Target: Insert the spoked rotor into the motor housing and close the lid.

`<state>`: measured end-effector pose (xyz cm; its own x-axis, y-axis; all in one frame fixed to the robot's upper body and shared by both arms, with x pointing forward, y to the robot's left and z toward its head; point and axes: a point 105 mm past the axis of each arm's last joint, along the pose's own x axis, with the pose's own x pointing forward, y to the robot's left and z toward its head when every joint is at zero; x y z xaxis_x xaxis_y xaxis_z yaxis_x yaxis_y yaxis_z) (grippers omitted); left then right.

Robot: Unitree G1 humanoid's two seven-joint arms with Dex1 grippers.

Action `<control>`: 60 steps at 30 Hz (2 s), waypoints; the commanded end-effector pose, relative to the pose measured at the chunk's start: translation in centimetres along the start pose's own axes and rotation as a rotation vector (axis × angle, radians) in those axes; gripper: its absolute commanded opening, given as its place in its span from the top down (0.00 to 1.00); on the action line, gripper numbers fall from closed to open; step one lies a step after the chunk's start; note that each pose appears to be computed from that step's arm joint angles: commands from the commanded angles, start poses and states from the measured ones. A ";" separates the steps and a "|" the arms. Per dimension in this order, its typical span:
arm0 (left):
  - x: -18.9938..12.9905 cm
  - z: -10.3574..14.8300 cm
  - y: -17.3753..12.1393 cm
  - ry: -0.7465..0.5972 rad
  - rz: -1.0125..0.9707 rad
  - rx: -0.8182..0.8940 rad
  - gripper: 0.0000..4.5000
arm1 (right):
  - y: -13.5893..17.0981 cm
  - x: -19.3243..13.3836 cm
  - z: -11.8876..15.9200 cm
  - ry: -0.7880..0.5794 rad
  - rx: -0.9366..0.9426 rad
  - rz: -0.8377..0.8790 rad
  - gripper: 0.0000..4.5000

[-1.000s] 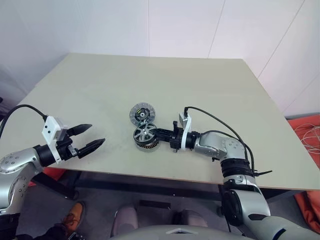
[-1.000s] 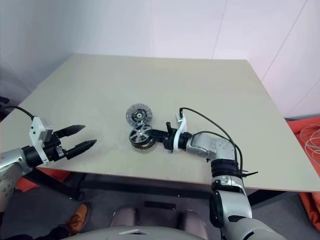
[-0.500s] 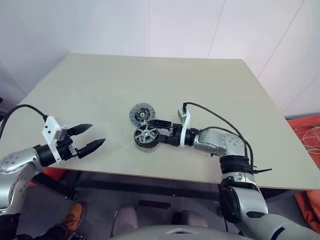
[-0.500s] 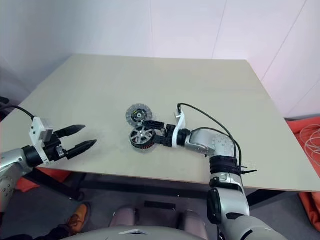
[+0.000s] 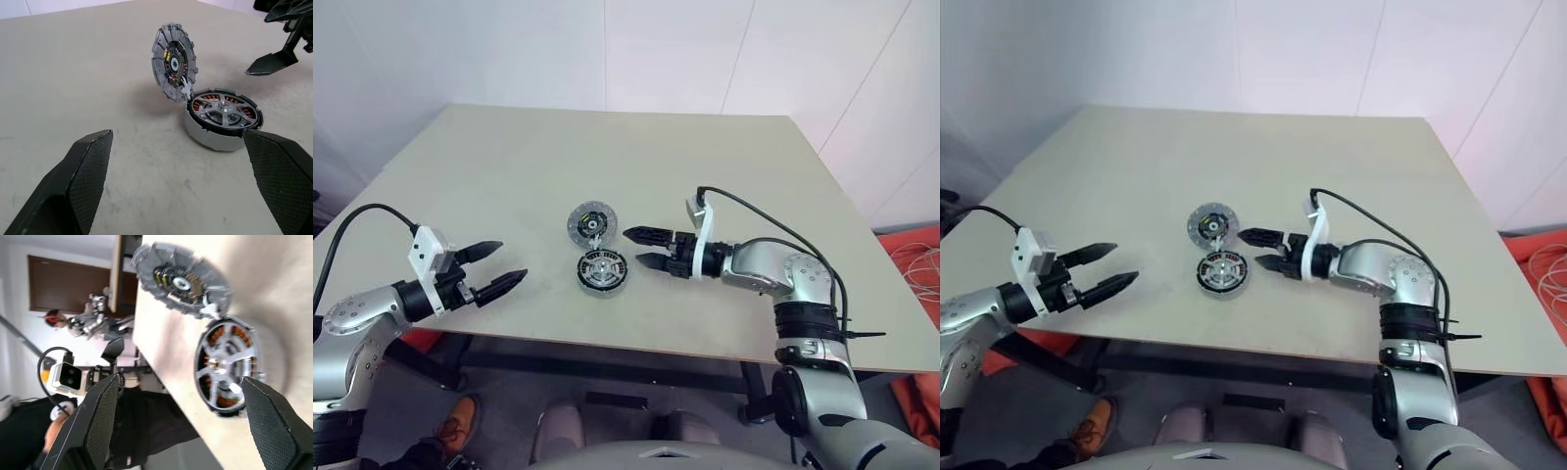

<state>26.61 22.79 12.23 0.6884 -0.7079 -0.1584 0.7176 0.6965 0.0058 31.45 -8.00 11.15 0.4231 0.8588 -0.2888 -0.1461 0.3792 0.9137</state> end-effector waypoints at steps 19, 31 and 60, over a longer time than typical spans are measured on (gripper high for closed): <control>0.7 0.4 -1.0 -0.038 -0.017 0.020 0.00 | 3.8 3.1 -1.9 0.267 -1.304 0.135 0.87; 0.8 -0.3 -2.1 -0.042 -0.022 0.019 0.00 | 4.7 7.6 -1.0 0.223 -1.406 0.204 0.99; 1.6 -0.9 -3.1 -0.047 -0.050 -0.004 0.00 | 1.3 6.4 1.3 0.476 -1.762 0.092 0.99</control>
<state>25.31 20.48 10.20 0.6696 -0.7297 -0.1386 0.7321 0.6799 -0.0422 35.13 -2.79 9.95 0.1561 0.7978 -0.5824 -0.9706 0.0143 -0.2404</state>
